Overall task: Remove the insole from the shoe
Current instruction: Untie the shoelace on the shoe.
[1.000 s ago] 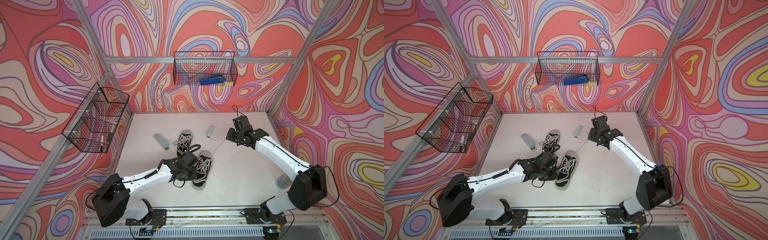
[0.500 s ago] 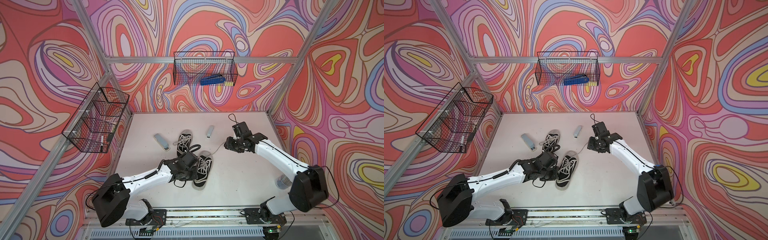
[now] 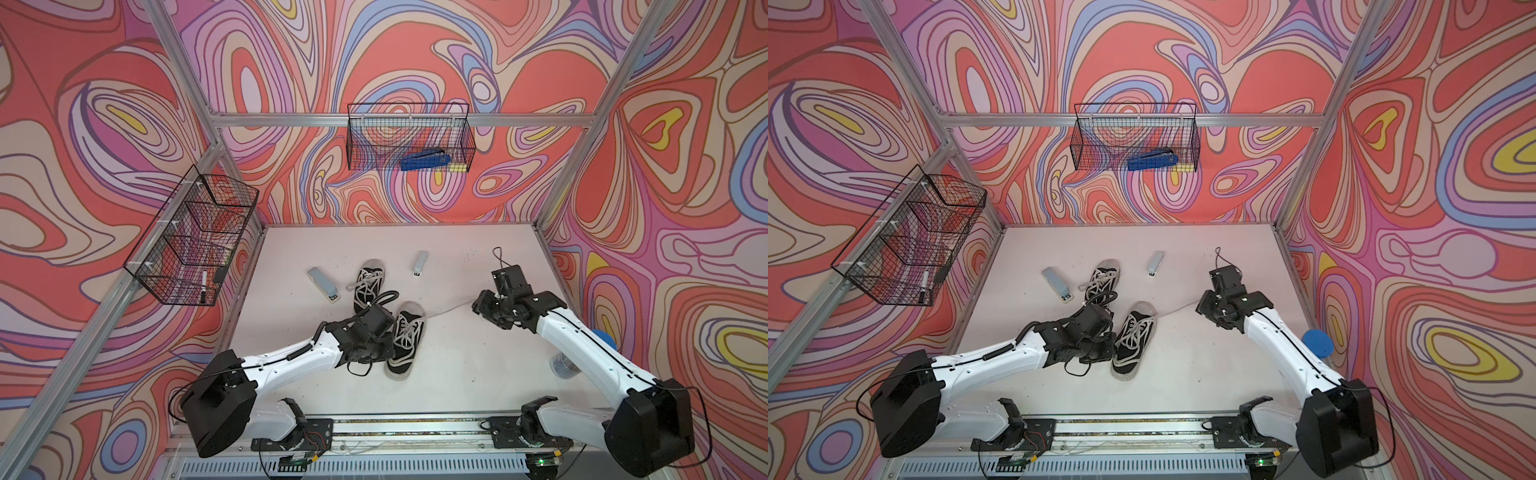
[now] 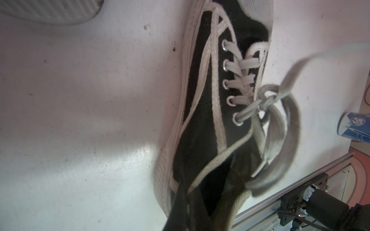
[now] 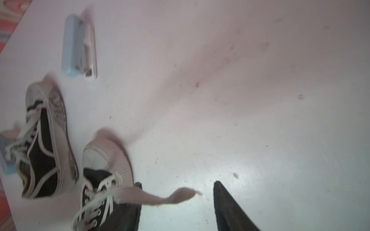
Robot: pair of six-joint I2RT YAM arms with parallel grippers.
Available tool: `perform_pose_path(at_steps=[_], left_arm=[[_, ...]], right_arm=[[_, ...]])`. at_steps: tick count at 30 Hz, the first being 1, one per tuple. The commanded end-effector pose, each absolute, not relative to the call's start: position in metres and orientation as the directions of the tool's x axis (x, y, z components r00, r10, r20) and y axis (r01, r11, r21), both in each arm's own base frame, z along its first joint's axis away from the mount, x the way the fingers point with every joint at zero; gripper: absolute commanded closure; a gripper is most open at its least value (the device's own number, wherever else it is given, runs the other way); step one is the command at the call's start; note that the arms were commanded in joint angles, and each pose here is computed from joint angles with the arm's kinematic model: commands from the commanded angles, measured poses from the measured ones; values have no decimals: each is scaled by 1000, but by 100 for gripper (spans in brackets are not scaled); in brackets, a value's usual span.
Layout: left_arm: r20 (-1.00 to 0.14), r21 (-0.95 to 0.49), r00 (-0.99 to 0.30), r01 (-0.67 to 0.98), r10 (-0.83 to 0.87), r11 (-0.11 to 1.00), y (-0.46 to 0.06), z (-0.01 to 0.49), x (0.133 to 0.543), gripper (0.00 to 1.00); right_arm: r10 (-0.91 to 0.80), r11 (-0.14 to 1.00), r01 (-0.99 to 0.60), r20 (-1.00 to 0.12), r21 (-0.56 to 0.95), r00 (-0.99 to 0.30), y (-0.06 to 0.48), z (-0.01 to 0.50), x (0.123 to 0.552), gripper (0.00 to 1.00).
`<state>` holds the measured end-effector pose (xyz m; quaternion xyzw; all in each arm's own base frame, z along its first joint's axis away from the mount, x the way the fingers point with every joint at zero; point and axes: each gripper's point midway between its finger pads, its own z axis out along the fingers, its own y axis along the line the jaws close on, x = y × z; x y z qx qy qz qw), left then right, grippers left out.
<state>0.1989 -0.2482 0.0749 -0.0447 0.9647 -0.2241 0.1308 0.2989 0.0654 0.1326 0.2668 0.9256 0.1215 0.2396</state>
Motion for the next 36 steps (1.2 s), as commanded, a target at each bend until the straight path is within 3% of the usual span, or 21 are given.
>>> perform_pose_path(at_steps=[1,2,4,7,10,13,17,21,24,27,36], left_arm=[[-244,-446,-947,-81,-209,891,-240,76,200,100],[-244,-449,-945,-88,-217,889,-239,77,200,100],[-243,-457,-943,-95,-227,884,-239,77,199,100],[-231,-475,-943,-107,-241,874,-241,75,197,100],[-227,-483,-944,-104,-239,869,-244,75,196,100],[-232,-487,-943,-100,-239,868,-246,76,198,100],[-234,-491,-943,-97,-238,866,-248,78,199,100],[-236,-495,-943,-91,-235,864,-250,81,200,100],[-238,-495,-942,-91,-235,864,-252,82,202,100],[-238,-497,-943,-89,-234,863,-253,82,202,100],[-234,-494,-945,-89,-230,865,-255,81,203,100]], right_arm=[[636,771,533,-450,348,-627,35,150,316,36],[649,758,566,-463,325,-603,26,153,318,30],[681,720,621,-488,311,-546,8,159,325,27],[676,730,584,-499,355,-542,13,172,341,28],[612,791,489,-480,369,-628,39,182,345,30],[535,844,455,-517,285,-668,40,193,331,30],[509,859,421,-561,290,-653,35,219,315,33],[434,852,210,-422,480,-796,107,209,302,52],[279,850,62,-347,524,-895,187,181,273,53],[225,819,15,-297,574,-928,233,161,255,54],[189,719,15,-176,695,-966,288,113,238,56]])
